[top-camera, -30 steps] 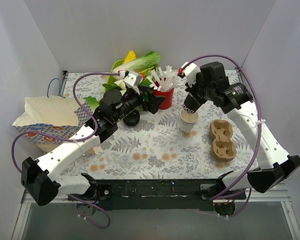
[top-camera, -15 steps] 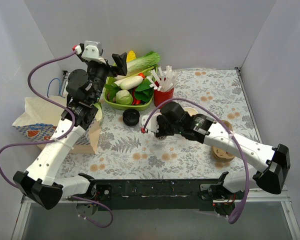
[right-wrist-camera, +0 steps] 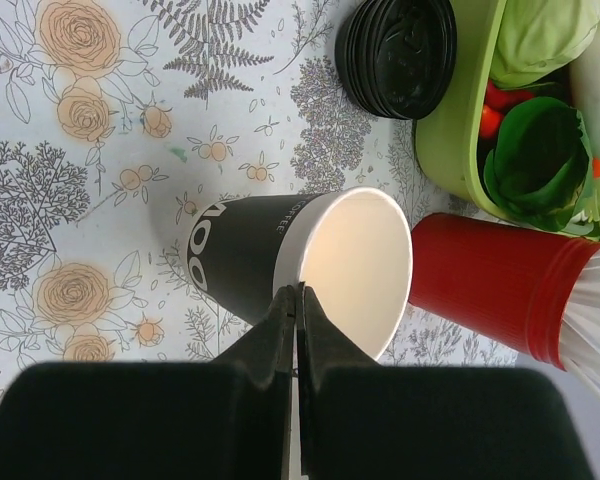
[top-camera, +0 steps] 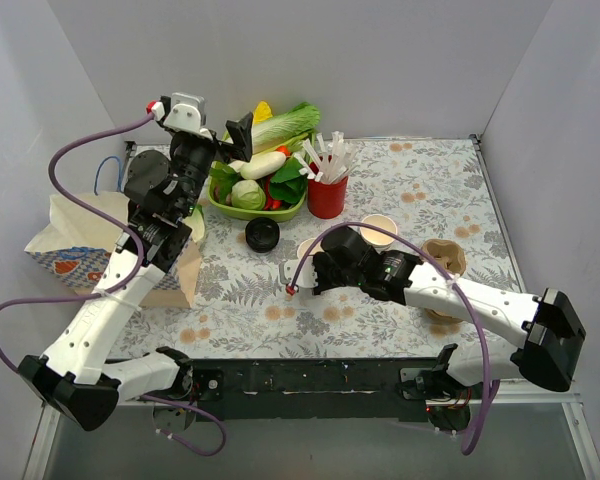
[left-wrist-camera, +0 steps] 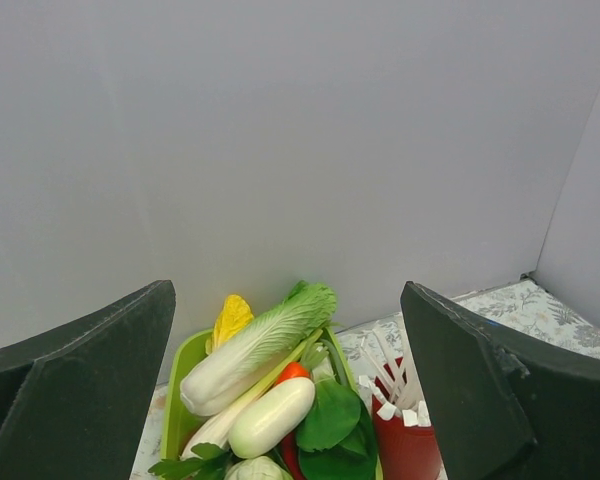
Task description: Pack the takeout coffee
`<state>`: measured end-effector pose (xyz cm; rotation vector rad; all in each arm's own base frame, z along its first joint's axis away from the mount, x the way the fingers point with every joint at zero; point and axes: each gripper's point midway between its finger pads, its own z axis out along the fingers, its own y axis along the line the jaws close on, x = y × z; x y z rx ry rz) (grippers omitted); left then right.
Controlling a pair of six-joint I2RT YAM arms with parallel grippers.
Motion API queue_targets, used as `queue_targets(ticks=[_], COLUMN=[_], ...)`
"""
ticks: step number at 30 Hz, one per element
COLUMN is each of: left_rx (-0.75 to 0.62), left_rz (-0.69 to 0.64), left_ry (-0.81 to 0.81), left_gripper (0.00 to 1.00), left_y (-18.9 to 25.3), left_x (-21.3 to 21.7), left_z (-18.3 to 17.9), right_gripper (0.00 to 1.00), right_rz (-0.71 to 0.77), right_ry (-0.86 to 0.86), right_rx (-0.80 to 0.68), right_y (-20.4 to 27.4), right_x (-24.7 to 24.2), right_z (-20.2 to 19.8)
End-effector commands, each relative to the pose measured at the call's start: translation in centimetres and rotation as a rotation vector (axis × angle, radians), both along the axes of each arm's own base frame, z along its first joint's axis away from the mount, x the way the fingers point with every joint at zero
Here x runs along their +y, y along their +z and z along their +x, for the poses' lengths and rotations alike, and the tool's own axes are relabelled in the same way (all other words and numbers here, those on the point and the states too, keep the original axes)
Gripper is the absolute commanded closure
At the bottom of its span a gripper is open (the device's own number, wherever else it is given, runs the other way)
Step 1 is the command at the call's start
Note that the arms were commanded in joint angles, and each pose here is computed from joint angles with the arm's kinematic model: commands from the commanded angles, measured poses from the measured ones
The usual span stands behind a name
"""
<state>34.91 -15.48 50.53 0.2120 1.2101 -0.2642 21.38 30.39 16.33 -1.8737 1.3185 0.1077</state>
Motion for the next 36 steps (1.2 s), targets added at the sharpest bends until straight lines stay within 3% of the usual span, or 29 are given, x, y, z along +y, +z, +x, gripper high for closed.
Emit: queue_targets(ticks=[1, 17, 26, 29, 36], left_rx=[-0.059, 0.006, 0.071, 0.087, 0.117], left_rz=[0.011, 0.033, 0.019, 0.02, 0.026], left_ry=[-0.008, -0.08, -0.12, -0.136, -0.164], left_gripper=[0.02, 0.02, 0.02, 0.02, 0.02], left_y=[1.7, -1.2, -3.5, -4.0, -4.9], left_x=[0.1, -2.3, -3.4, -3.8, -4.6], left_z=[-0.9, 0.7, 1.5, 1.5, 2.1], right_gripper=[0.99, 0.99, 0.8, 0.69, 0.51], right_rz=[0.063, 0.007, -0.025, -0.05, 0.054], right_ry=[0.018, -0.028, -0.013, -0.009, -0.014], right_rx=[-0.019, 0.049, 0.125, 0.165, 0.214], right_y=[1.6, -0.2, -1.2, -1.1, 4.5], right_x=[0.6, -1.2, -2.4, -3.0, -3.3], right_z=[-0.2, -0.9, -2.0, -2.7, -3.3])
